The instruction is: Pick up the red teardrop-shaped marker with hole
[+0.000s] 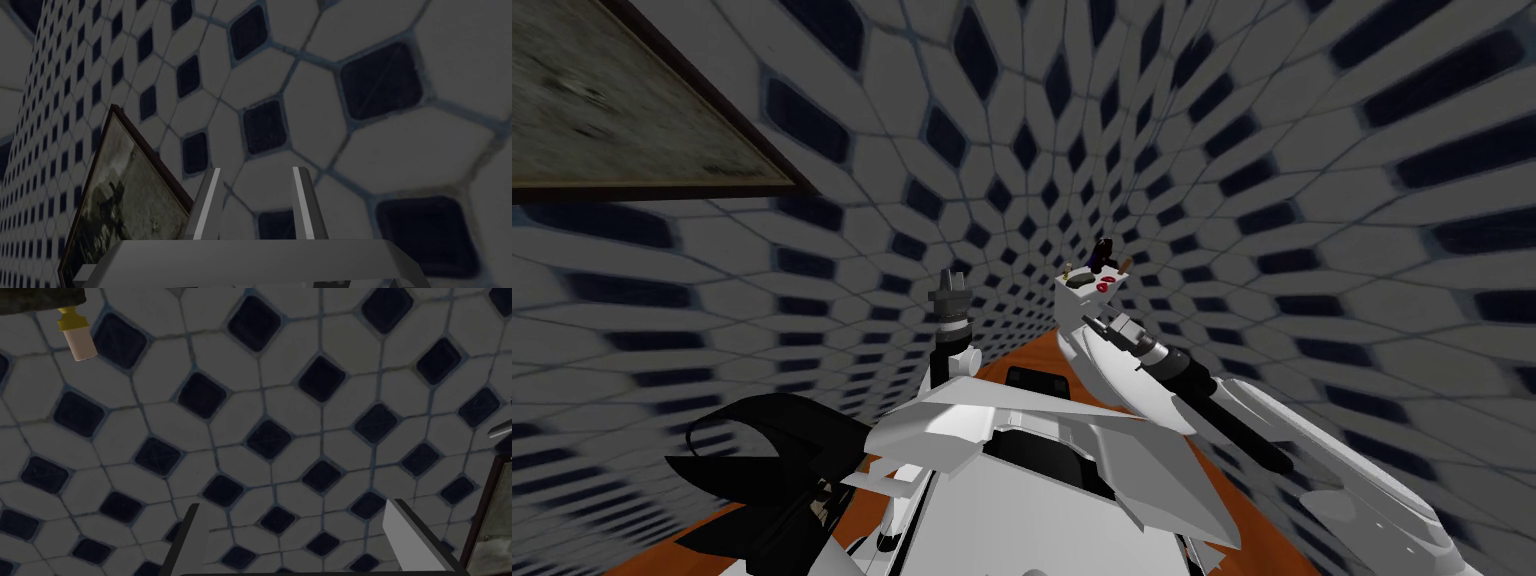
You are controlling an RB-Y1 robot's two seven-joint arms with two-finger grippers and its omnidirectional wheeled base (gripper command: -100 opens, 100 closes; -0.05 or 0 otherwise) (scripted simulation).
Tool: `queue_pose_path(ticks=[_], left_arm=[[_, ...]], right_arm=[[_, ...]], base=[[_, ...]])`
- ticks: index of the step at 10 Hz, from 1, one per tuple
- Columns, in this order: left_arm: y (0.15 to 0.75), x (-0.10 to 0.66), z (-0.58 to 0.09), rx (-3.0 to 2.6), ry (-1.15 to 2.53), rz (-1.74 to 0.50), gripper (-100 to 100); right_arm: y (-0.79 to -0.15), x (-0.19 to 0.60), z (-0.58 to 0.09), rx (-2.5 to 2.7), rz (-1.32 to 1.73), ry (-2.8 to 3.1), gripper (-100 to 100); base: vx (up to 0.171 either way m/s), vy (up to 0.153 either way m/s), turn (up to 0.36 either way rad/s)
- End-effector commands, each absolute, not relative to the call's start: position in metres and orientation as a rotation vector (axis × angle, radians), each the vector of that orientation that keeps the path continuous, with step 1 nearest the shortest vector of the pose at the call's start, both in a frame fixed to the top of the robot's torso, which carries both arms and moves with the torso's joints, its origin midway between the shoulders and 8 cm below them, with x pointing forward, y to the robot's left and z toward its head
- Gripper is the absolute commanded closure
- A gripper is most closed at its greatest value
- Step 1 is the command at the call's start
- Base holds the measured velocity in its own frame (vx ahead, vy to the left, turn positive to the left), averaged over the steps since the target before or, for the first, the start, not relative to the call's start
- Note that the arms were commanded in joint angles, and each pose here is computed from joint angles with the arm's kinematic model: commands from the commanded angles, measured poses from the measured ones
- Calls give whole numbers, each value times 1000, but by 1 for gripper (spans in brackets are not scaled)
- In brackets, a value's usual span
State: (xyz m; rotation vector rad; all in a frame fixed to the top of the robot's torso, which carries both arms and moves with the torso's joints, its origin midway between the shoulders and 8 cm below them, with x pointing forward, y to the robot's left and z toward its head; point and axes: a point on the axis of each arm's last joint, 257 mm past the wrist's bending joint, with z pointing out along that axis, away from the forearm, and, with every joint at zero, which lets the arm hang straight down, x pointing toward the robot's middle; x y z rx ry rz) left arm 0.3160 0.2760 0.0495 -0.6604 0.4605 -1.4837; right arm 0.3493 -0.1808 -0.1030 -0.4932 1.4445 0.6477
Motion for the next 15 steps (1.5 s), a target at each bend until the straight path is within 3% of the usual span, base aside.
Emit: queue_pose_path(ticks=[1,15], left_arm=[[276,316,50,-660,460,-1484,0],[276,316,50,-660,461,-1484,0]], right_arm=[[-186,349,-115,-555,596,1476,-100],[-238,337,-184,-1008,306,1669,-100]], base=[[-4,-1,211],[5,-14,119]])
